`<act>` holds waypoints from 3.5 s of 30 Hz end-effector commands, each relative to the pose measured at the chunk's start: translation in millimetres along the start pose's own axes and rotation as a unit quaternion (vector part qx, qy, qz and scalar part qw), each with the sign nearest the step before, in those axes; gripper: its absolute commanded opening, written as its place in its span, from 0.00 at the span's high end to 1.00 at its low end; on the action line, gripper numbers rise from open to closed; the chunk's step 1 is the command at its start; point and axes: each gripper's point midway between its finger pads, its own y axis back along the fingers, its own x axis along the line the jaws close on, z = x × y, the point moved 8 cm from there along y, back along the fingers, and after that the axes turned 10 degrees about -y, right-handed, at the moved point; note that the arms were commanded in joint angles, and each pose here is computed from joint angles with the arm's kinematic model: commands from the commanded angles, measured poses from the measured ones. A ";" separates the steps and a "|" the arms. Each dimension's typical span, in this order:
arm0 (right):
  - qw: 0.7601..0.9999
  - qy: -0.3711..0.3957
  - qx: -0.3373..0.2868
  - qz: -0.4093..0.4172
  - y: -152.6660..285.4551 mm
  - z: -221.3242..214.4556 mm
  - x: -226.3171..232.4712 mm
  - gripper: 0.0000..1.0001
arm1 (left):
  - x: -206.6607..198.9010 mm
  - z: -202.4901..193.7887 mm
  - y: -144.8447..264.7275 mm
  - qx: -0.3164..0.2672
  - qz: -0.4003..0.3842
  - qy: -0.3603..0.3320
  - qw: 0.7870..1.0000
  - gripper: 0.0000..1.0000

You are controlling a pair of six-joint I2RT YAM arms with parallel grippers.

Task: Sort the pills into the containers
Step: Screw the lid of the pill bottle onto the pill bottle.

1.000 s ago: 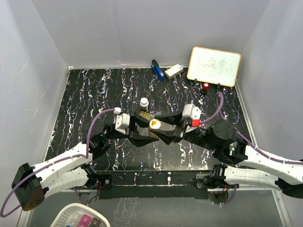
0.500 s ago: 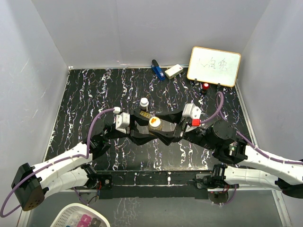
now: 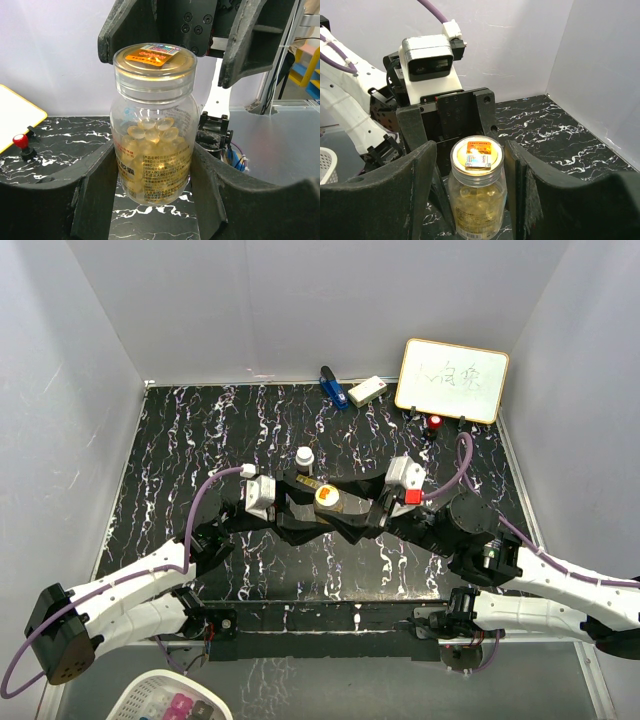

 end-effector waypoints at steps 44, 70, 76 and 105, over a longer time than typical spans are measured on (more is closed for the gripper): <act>0.991 -0.030 -0.070 -0.111 -7.8 5.2 -17.7 0.34 | 14.8 29.2 -1.3 -0.040 0.059 -0.033 0.997 1.00; 0.991 -0.020 -0.020 -0.131 -22.7 -13.0 -21.8 0.96 | 27.1 31.5 0.1 -0.030 0.116 -0.043 0.992 1.00; 0.987 -0.012 0.004 -0.160 -26.9 -26.9 -28.0 0.99 | 39.6 37.5 1.7 -0.021 0.166 -0.065 0.984 1.00; 0.906 0.068 0.052 -0.415 -91.6 -95.7 -75.0 1.00 | 90.3 49.8 10.1 -0.081 0.385 -0.142 0.908 1.00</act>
